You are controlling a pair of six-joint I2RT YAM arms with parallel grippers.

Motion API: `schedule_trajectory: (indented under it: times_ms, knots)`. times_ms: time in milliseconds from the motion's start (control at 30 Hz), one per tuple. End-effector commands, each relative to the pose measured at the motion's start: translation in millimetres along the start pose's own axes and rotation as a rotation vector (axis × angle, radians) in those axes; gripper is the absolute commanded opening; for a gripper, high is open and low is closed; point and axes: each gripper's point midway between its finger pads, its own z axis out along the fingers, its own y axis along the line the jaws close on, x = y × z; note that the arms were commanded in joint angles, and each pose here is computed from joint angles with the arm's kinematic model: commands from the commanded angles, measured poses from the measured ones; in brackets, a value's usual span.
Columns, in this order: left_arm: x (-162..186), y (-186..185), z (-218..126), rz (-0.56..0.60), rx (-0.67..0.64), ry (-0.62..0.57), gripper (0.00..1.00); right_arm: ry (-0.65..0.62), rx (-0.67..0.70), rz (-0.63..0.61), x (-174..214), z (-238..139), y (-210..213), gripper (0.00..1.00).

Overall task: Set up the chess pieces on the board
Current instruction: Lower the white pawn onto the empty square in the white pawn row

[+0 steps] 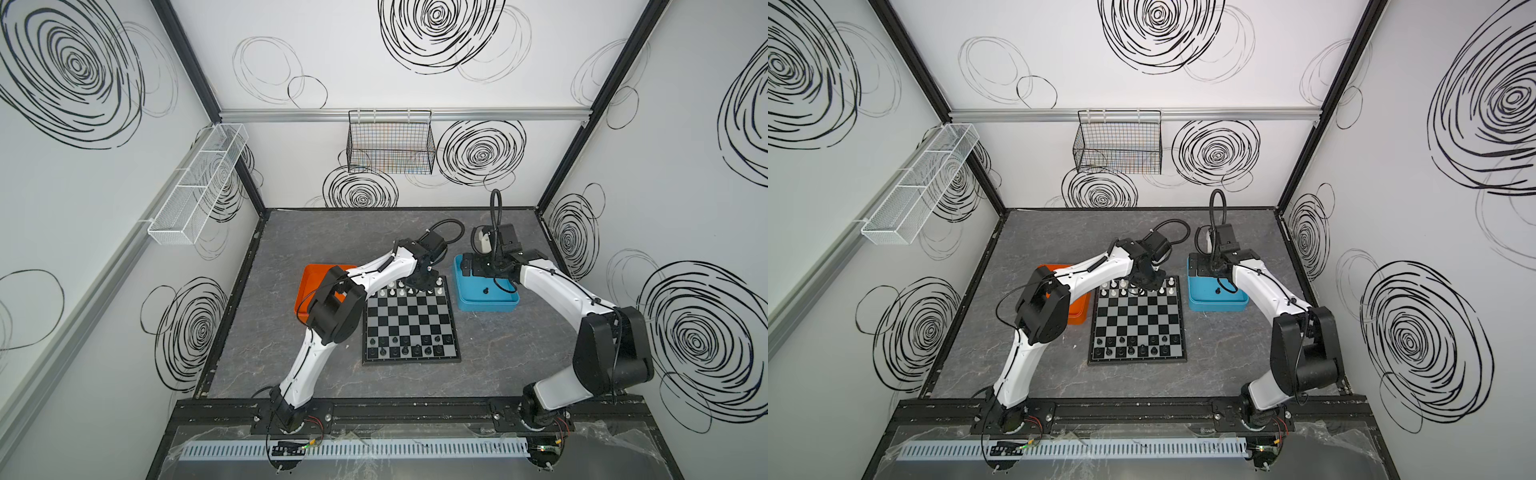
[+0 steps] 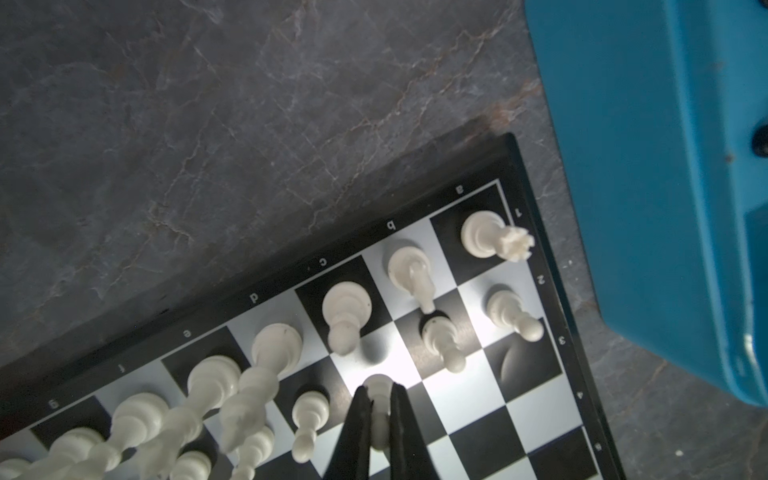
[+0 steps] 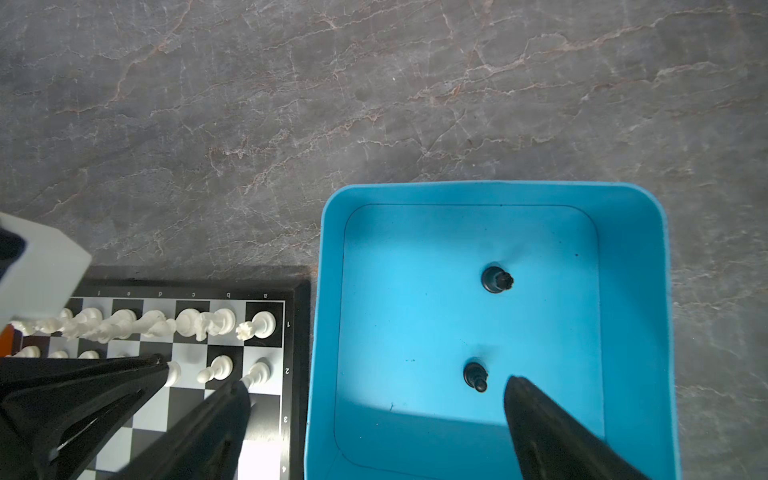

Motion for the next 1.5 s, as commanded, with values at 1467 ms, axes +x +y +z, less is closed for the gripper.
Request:
schedule_trajectory:
  times_ms: [1467]
  knots:
    - [-3.4, 5.6, 12.3, -0.016, 0.001, 0.005, 0.21, 0.014, 0.001, -0.005, 2.7, 1.1, -3.2, 1.0]
